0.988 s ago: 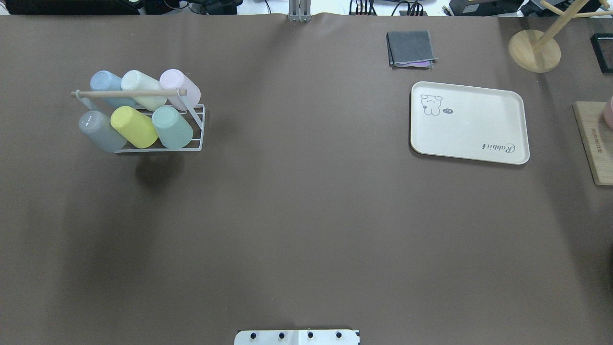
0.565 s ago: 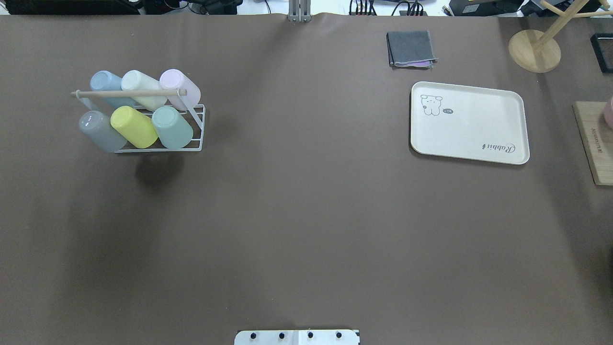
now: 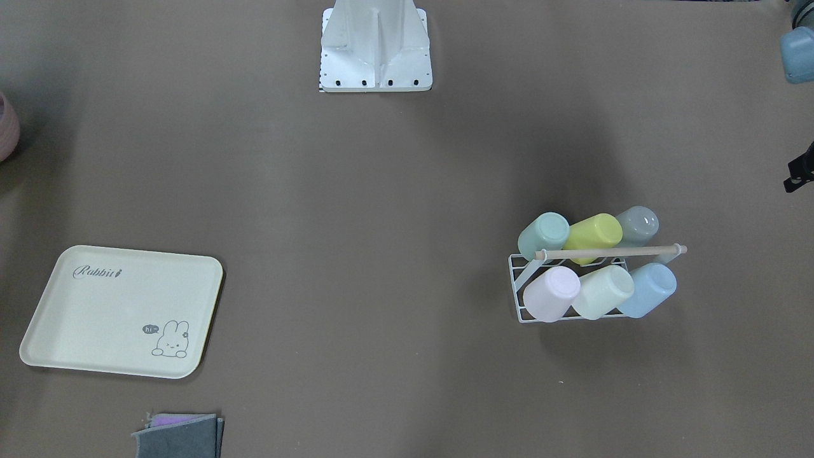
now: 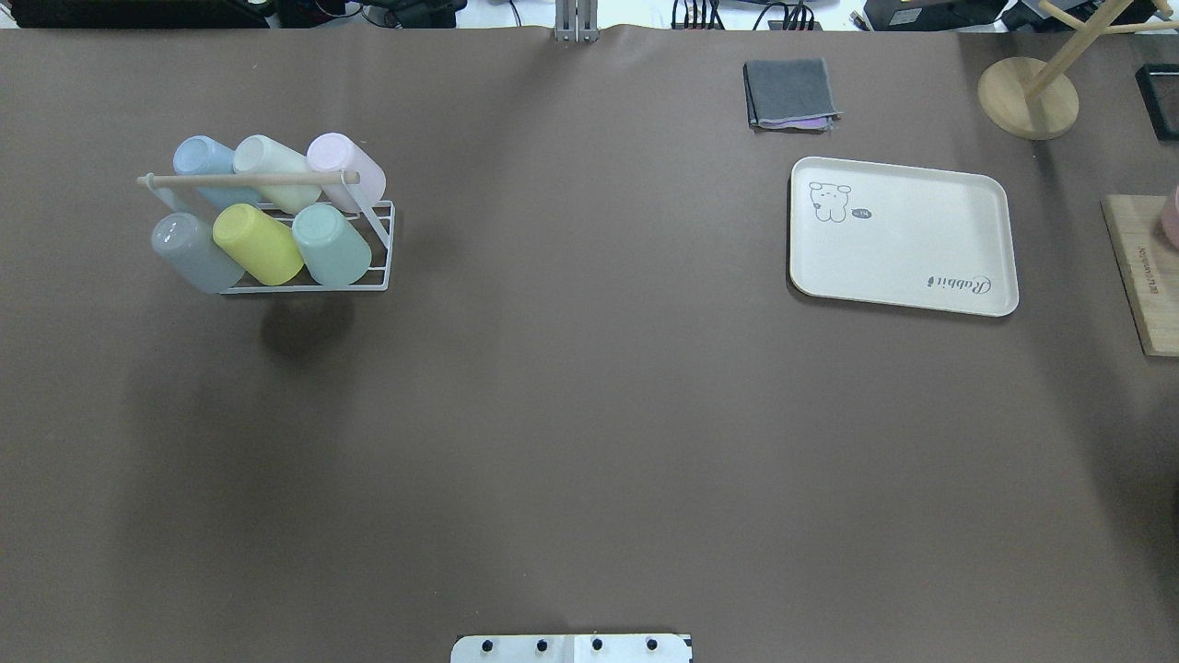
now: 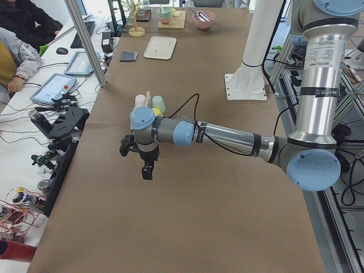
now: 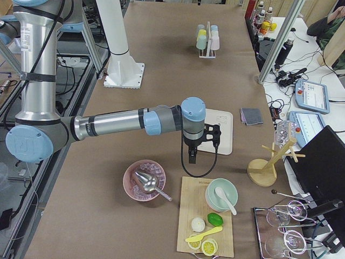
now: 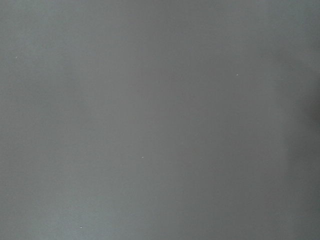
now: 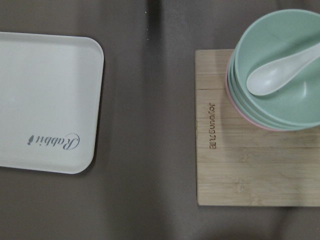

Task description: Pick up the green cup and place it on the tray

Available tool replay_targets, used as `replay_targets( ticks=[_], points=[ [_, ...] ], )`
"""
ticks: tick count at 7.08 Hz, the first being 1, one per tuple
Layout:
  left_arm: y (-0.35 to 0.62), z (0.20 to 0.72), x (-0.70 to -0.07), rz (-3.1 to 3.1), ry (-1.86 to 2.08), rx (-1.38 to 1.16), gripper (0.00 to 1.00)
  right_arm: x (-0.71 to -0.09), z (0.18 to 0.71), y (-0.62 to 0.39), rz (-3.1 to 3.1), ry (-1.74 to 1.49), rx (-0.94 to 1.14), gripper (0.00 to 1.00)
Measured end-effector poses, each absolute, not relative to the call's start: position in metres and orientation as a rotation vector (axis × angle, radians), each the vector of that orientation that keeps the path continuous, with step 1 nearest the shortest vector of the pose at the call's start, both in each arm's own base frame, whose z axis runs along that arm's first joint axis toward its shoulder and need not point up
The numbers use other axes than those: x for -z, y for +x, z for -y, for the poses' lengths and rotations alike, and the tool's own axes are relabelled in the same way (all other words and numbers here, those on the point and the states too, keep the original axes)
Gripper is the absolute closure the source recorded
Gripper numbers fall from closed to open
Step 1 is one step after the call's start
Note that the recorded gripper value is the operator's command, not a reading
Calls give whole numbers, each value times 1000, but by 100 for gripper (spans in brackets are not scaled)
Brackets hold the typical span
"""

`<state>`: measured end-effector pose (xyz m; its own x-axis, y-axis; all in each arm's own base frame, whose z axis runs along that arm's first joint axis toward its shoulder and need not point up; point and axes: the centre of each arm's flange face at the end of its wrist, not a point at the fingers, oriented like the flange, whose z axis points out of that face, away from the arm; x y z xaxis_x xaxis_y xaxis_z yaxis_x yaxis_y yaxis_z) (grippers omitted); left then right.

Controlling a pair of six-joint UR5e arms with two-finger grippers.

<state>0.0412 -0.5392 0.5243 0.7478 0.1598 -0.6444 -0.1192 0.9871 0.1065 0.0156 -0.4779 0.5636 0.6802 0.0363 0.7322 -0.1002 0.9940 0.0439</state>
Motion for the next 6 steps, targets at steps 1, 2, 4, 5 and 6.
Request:
replay_targets(
  ticks=[1, 2, 4, 5, 6],
  points=[
    [64, 540, -504, -715, 81, -207, 3, -569, 495, 0, 835, 92, -93, 0],
    [91, 535, -479, -710, 115, -276, 3, -570, 509, -22, 852, 77, -127, 0],
    [128, 521, -443, -670, 193, -411, 3, -561, 523, -62, 867, 30, -183, 0],
    [141, 518, -432, -660, 221, -471, 3, -562, 526, -73, 867, 13, -190, 0],
    [156, 514, -415, -645, 264, -550, 3, -567, 530, -82, 869, 8, -190, 0]
  ],
)
